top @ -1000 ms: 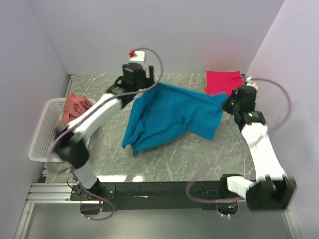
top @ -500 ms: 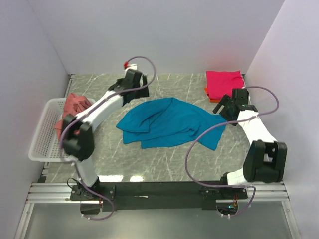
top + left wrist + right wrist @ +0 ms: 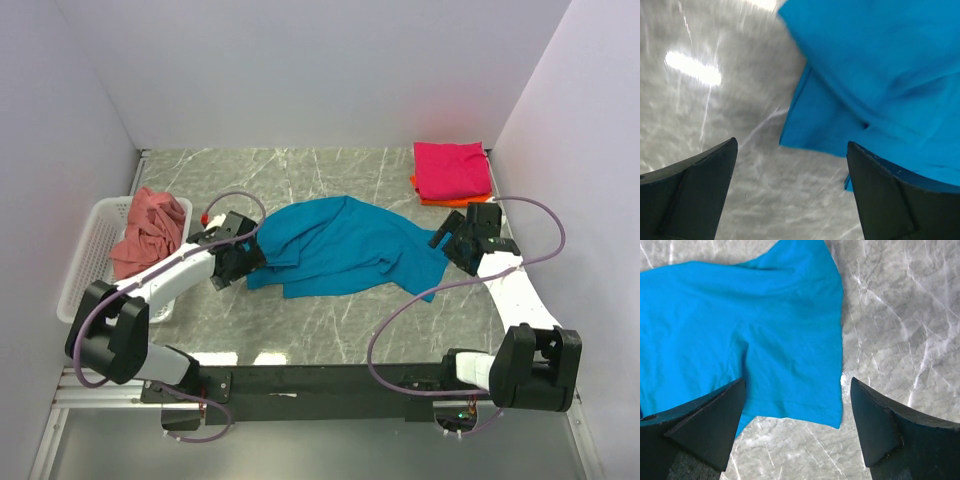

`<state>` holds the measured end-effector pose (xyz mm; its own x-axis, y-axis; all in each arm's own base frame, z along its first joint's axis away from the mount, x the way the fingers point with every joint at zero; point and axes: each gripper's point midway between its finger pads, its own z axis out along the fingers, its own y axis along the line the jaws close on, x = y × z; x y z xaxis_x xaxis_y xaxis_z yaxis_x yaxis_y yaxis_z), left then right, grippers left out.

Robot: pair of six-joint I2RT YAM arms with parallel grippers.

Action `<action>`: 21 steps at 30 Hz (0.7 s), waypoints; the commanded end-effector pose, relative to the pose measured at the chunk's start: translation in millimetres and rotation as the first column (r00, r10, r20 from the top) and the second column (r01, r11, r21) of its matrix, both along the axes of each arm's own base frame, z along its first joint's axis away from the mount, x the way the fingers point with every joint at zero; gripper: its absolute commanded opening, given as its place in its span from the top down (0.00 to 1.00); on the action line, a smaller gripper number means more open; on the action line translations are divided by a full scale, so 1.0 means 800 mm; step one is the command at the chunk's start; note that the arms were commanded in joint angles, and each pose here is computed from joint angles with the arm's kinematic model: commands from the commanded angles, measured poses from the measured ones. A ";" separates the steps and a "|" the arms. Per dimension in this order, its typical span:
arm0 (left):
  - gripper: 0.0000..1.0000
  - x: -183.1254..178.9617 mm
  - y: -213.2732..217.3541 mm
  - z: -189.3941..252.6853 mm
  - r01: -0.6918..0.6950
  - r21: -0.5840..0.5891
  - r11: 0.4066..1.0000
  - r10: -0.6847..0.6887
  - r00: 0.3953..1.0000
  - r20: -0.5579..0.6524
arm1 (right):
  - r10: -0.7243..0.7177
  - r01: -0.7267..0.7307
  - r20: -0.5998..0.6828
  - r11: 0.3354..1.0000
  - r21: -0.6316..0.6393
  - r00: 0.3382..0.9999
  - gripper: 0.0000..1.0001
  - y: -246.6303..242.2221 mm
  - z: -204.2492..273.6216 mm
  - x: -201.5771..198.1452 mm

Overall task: Fold and stack the t-shirts
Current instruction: Flatten the tshirt out

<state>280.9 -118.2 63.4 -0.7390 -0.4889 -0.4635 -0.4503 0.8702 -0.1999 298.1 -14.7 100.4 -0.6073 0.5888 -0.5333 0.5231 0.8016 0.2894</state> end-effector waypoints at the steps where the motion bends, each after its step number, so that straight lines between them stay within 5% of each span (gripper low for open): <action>1: 0.05 -0.014 -0.016 -0.005 -0.046 -0.105 0.993 0.041 0.998 -0.049 | -0.024 0.025 0.041 0.999 -0.020 0.999 0.09 -0.006 0.013 0.002; 11: 0.37 -0.028 -0.016 -0.049 -0.066 -0.081 0.995 0.053 0.986 -0.157 | -0.017 0.017 0.012 1.000 -0.014 1.000 0.09 -0.005 0.001 0.004; 21: 0.49 -0.022 -0.018 -0.073 -0.061 -0.059 0.996 0.048 0.979 -0.200 | -0.017 0.017 0.003 1.000 -0.016 1.000 0.09 -0.005 -0.002 -0.001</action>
